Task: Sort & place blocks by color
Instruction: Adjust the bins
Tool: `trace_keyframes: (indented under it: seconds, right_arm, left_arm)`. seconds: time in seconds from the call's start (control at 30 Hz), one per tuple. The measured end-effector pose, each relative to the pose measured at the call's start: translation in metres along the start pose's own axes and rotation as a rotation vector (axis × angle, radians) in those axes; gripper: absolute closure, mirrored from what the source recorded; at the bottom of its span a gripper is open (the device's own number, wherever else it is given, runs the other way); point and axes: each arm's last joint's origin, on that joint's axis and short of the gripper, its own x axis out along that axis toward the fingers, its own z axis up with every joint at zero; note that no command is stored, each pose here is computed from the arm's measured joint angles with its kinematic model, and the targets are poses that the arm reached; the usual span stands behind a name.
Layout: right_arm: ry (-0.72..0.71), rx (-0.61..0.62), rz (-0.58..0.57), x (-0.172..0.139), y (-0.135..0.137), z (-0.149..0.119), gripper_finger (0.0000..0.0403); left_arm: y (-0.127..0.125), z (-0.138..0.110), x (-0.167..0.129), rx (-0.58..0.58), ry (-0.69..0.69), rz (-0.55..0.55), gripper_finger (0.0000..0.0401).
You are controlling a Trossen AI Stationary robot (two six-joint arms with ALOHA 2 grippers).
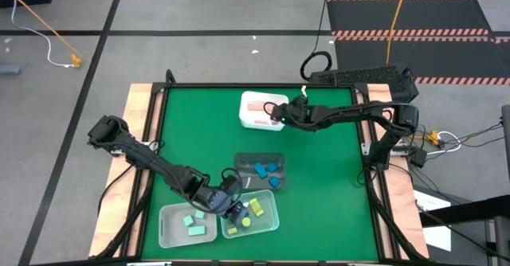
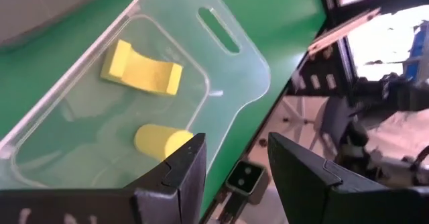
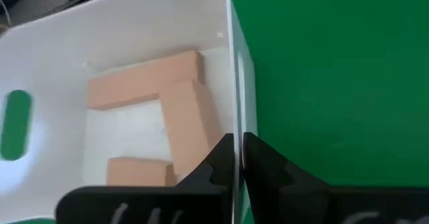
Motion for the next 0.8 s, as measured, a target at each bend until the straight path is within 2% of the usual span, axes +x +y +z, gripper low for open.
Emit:
trace_keyframes:
  seconds: [0.13, 0.23, 0.3, 0.6, 0.7, 0.8]
  right_arm:
    - [0.005, -0.002, -0.009, 0.0, -0.003, -0.006, 0.0385]
    - [0.009, -0.021, 0.005, -0.003, -0.002, -0.009, 0.0367]
    - [0.02, -0.046, 0.018, -0.004, -0.001, -0.011, 0.0348]
    - [-0.005, -0.086, 0.098, -0.031, 0.004, -0.002, 0.0251]
    - [-0.048, -0.188, 0.171, -0.051, 0.007, 0.007, 0.0235]
    - [-0.045, -0.407, 0.274, -0.078, 0.01, 0.009, 0.0232]
  left_arm:
    - [0.0, 0.0, -0.009, 0.042, 0.032, 0.012, 0.0242]
    - [-0.001, -0.001, -0.022, 0.053, 0.035, 0.021, 0.0242]
    - [0.004, -0.002, -0.024, 0.057, 0.045, 0.07, 0.0242]
    - [0.004, -0.005, -0.025, 0.065, 0.048, 0.067, 0.0242]
    - [0.003, -0.007, -0.025, 0.064, 0.053, 0.066, 0.0242]
    - [0.003, -0.009, -0.025, 0.102, 0.058, 0.064, 0.0242]
